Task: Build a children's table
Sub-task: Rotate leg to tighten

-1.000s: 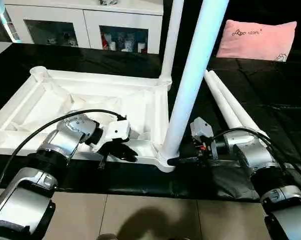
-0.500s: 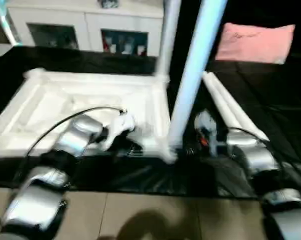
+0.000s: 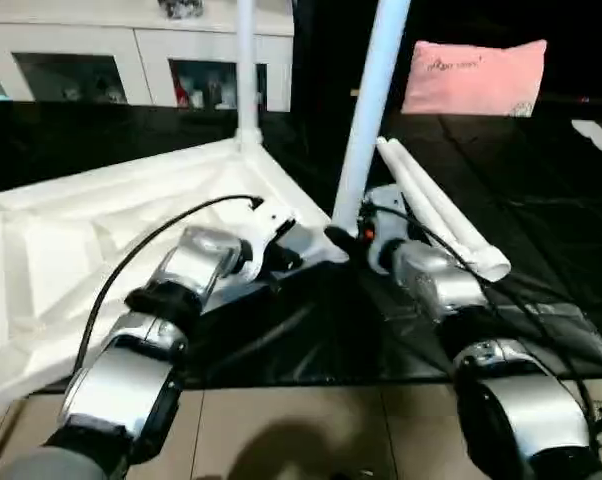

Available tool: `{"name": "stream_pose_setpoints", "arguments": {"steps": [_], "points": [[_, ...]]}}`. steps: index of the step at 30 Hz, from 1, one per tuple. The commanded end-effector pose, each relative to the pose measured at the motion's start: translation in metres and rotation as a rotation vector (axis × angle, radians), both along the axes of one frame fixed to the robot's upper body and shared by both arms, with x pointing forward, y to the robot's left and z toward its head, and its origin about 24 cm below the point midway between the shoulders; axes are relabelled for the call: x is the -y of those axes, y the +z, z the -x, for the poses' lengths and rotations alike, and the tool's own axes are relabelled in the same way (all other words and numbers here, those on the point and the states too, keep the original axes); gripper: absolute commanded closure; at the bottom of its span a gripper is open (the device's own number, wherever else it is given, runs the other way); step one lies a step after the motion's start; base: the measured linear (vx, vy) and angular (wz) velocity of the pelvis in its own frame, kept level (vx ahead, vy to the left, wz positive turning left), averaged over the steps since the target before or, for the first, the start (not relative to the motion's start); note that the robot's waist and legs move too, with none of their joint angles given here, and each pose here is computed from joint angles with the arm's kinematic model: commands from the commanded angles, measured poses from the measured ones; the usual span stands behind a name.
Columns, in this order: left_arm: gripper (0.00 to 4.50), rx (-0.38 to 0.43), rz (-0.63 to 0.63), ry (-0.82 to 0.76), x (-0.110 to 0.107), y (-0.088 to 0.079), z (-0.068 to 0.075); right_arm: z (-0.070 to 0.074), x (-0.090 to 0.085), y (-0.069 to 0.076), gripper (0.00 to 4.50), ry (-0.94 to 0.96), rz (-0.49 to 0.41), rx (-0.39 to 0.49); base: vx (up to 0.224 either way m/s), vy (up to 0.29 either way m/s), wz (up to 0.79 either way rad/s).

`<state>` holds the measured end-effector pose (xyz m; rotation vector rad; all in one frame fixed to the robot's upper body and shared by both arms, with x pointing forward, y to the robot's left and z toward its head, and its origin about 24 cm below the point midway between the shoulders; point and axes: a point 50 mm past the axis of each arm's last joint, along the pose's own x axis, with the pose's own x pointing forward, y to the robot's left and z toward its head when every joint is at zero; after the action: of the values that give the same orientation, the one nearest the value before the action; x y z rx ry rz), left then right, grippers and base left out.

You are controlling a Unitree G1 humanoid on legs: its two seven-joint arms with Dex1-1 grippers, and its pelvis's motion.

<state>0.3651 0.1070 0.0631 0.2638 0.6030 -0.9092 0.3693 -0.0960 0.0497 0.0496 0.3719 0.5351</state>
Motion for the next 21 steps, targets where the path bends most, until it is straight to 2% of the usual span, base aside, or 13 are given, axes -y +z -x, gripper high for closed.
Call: {"name": "stream_pose_setpoints", "arguments": {"steps": [1, 3, 6, 9, 12, 13, 15, 17, 18, 19, 21], "points": [[4.5, 0.131, 0.011, -0.025, 0.025, 0.024, -0.009, 0.022, -0.067, -0.007, 1.27, 0.279, -0.07, -0.039, 0.0, 0.0, 0.0], [4.5, 0.129, -0.007, -0.026, 0.021, 0.021, -0.009, 0.022, -0.063, -0.007, 1.03, 0.281, -0.072, -0.03, 0.0, 0.0, 0.0], [4.5, 0.125, -0.025, -0.035, 0.012, 0.018, -0.007, 0.021, -0.047, -0.009, 0.74, 0.266, -0.07, -0.018, 0.0, 0.0, 0.0], [4.5, 0.114, -0.036, -0.053, 0.001, 0.015, -0.006, 0.02, -0.024, -0.01, 0.36, 0.247, -0.059, 0.007, 0.0, 0.0, 0.0], [4.5, 0.111, -0.048, -0.071, -0.007, 0.013, -0.004, 0.02, -0.009, -0.008, 0.19, 0.26, -0.057, 0.041, 0.0, 0.0, 0.0], [4.5, 0.111, -0.048, -0.071, -0.007, 0.013, -0.004, 0.02, -0.009, -0.008, 0.1, 0.26, -0.057, 0.041, 0.0, 0.0, 0.0], [4.5, 0.115, -0.061, -0.127, -0.017, 0.011, -0.001, 0.021, 0.009, -0.001, 0.04, 0.311, -0.058, 0.094, 0.0, 0.0, 0.0], [4.5, 0.11, -0.08, -0.261, -0.029, 0.007, 0.009, 0.026, 0.029, 0.007, 0.04, 0.409, -0.029, 0.139, 0.0, 0.0, 0.0], [4.5, 0.11, -0.08, -0.261, -0.029, 0.007, 0.009, 0.026, 0.029, 0.007, 0.04, 0.409, -0.029, 0.139, 0.0, 0.0, 0.0], [4.5, 0.101, -0.089, -0.361, -0.036, 0.005, 0.017, 0.03, 0.038, 0.011, 0.04, 0.484, -0.008, 0.151, 0.0, 0.0, 0.0], [4.5, 0.087, -0.089, -0.398, -0.038, 0.005, 0.02, 0.032, 0.04, 0.012, 0.04, 0.518, -0.005, 0.154, 0.0, 0.0, 0.0]]}}
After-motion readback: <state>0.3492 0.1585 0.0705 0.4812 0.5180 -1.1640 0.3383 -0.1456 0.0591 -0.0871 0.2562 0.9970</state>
